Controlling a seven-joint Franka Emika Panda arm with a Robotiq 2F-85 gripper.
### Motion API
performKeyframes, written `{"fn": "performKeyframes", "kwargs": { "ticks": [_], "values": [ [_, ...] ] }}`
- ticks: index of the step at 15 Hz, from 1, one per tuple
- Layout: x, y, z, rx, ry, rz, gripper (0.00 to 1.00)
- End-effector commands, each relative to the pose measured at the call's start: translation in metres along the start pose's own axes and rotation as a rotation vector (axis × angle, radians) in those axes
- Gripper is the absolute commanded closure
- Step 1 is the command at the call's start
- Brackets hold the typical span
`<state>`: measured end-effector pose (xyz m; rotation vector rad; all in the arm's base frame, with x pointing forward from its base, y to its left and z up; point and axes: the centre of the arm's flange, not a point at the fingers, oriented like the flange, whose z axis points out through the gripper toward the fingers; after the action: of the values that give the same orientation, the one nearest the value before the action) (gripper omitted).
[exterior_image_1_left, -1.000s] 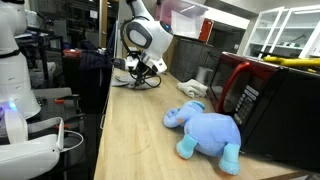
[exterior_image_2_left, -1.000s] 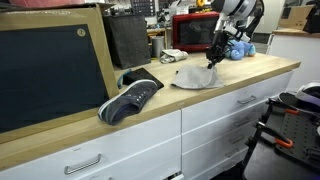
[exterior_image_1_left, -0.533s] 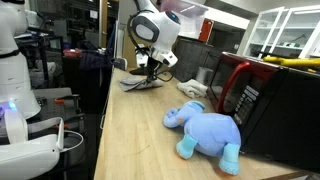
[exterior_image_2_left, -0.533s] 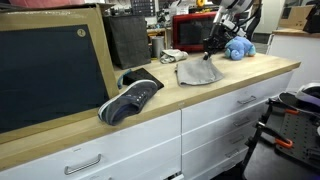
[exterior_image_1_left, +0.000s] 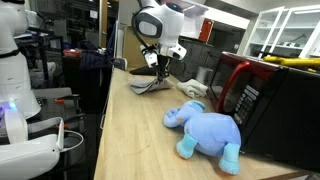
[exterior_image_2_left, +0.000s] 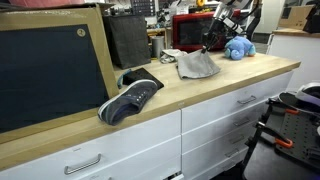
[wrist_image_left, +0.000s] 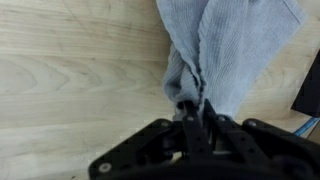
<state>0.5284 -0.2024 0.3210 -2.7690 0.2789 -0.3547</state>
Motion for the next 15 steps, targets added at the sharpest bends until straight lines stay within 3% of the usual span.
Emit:
{"fn": "performKeyframes", "kwargs": {
  "ticks": [1, 6, 10, 15],
  "values": [
    [0.002, -0.012, -0.01, -0.004, 0.065, -0.119, 0.97],
    [-0.009, -0.03, -0.023, 0.0, 0.092, -0.317, 0.97],
    [-0.033, -0.036, -0.032, 0.007, 0.101, -0.5, 0.97],
    [-0.072, -0.073, -0.031, 0.035, 0.11, -0.706, 0.97]
  ]
}}
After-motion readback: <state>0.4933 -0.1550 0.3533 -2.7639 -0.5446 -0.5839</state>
